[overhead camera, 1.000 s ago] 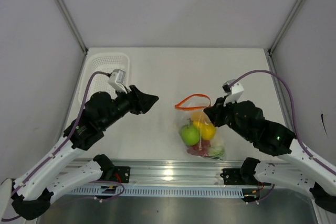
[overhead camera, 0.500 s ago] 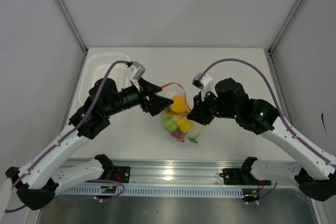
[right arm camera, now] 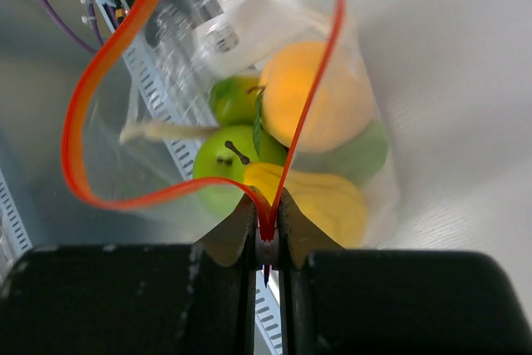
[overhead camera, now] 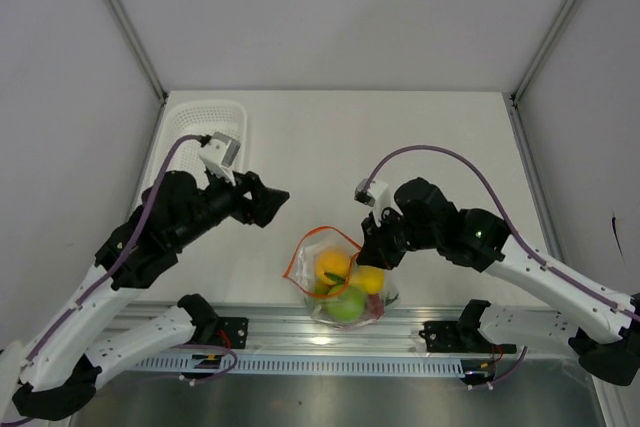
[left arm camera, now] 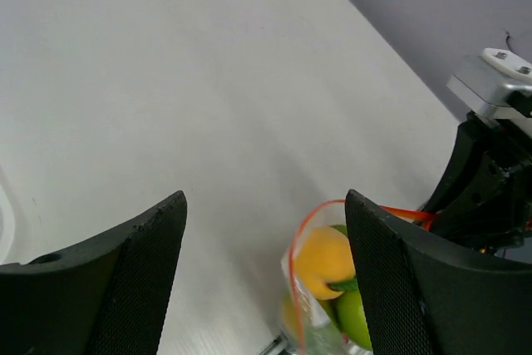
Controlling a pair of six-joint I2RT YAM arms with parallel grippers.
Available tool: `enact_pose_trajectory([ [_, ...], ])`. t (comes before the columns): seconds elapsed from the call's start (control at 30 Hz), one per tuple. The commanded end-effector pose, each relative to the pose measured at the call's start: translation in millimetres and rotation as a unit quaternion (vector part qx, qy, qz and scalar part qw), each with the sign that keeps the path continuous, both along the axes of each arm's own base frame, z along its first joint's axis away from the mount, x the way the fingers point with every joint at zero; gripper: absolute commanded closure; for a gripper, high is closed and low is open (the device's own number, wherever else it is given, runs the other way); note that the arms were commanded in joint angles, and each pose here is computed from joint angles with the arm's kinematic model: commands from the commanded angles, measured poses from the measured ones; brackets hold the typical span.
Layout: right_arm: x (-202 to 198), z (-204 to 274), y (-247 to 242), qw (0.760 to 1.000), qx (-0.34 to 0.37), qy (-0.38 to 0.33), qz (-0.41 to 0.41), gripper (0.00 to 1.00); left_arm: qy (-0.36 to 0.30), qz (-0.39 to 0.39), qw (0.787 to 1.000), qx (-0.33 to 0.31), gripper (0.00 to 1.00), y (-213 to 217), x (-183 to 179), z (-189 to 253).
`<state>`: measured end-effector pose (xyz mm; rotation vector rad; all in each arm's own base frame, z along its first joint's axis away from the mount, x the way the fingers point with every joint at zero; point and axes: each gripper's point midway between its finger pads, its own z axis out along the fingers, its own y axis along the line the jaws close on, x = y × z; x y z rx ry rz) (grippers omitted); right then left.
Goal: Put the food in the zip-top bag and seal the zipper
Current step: Zip the zipper food storage bag at the center of the board.
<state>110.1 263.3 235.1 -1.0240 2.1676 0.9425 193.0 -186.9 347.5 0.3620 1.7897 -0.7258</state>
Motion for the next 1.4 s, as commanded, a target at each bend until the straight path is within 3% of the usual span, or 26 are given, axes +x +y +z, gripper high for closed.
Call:
enact_pose_trajectory([
  [0.0,-4.5,27.8,11.5,0.997,0.064,-0.028,0.023,1.00,0.056,-0.002,0.997,0.046,0.22,1.2,-2.5,-39.5],
  [0.17,-8.7,23.6,8.2,0.997,0.055,-0.030,0.038,1.00,0.123,-0.075,0.989,0.017,0.30,-26.4,-9.4,-64.0],
  [0.2,-8.8,24.4,7.4,0.997,0.055,-0.032,0.037,1.00,0.146,-0.118,0.982,0.008,0.30,-36.2,-20.9,-71.3],
  [0.3,-6.8,23.4,4.1,0.998,0.050,-0.037,0.029,1.00,0.186,-0.144,0.972,-0.008,0.30,-43.2,-32.8,-79.1],
  [0.53,-4.2,27.8,2.3,0.997,0.055,-0.046,0.020,1.00,0.285,-0.116,0.951,-0.029,0.29,-29.7,-62.0,-105.3],
  [0.73,-4.6,25.8,2.5,0.997,0.054,-0.045,0.020,1.00,0.290,-0.130,0.947,-0.051,0.29,-23.6,-81.8,-112.9],
  [0.9,-6.4,25.4,1.5,0.997,0.057,-0.044,0.020,1.00,0.331,-0.136,0.933,-0.038,0.30,-25.9,-90.5,-145.8],
  [1.1,-5.3,27.6,-0.5,0.997,0.057,-0.048,0.012,1.00,0.348,-0.144,0.926,-0.036,0.38,-33.4,-96.1,-161.4],
  [1.2,-1.9,28.4,-1.0,0.997,0.054,-0.054,0.003,1.00,0.357,-0.150,0.922,-0.026,0.52,-35.0,-99.8,-167.7],
  [1.23,0.0,29.2,-1.6,0.997,0.053,-0.055,-0.003,1.00,0.352,-0.152,0.923,-0.025,0.63,-35.0,-99.5,-164.1],
  [1.3,2.4,28.2,-3.8,0.997,0.049,-0.058,-0.013,1.00,0.343,-0.155,0.926,-0.023,0.76,-33.1,-100.5,-156.9],
  [1.33,6.1,28.1,-5.9,0.997,0.045,-0.065,-0.024,1.00,0.333,-0.151,0.931,-0.016,0.92,-30.8,-98.1,-154.4],
  [1.37,8.9,27.9,-8.1,0.996,0.044,-0.069,-0.037,1.00,0.311,-0.153,0.938,-0.022,0.99,-31.1,-94.3,-133.4],
])
